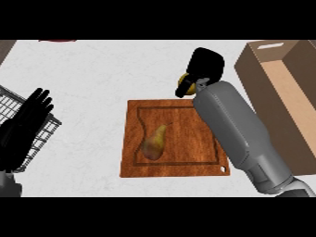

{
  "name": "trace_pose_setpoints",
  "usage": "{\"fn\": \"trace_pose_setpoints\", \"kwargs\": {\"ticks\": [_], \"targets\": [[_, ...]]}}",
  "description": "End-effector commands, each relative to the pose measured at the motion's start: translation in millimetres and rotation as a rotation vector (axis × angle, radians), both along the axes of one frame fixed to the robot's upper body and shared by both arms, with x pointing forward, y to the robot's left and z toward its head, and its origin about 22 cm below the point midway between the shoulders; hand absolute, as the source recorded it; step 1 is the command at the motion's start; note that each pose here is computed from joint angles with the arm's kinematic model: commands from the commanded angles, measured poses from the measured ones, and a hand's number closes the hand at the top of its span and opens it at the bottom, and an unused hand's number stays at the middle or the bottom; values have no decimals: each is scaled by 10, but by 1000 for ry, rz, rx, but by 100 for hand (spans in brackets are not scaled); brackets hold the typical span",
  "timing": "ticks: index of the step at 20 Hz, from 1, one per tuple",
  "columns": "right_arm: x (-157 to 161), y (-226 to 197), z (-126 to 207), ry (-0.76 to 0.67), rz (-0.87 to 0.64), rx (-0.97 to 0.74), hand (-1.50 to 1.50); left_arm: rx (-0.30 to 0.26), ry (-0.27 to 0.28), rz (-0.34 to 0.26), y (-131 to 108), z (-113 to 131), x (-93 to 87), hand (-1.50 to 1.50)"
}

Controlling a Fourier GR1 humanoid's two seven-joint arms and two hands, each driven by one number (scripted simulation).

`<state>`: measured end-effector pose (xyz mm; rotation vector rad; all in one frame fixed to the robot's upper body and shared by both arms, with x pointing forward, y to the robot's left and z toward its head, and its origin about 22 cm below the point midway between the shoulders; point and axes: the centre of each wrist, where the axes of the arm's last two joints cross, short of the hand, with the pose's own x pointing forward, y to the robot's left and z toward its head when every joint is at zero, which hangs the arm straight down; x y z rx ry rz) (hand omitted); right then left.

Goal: Pick the lemon from the cutting board and place it in the cardboard box

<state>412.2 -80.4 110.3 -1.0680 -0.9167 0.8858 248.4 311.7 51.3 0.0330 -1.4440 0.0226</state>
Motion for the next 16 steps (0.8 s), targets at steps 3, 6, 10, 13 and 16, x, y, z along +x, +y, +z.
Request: {"fn": "trace_pose_setpoints", "kwargs": {"ticks": [3,6,10,13,16], "targets": [[-236,329,587,-231,22,-35,150,4,20,54,199,-13,-120,0],[-280,374,988,-335,-42,-61,150,10,21,46,164,-19,20,0],[-263,145,1554,-466,-169,-109,150,-19,-4,44,19,-8,-70,0],[-358,98,1501,-496,-238,-93,150,6,9,50,127,33,-46,0],[-242,-246,1579,-493,-318,-154,150,19,-8,31,221,113,-171,0]]}}
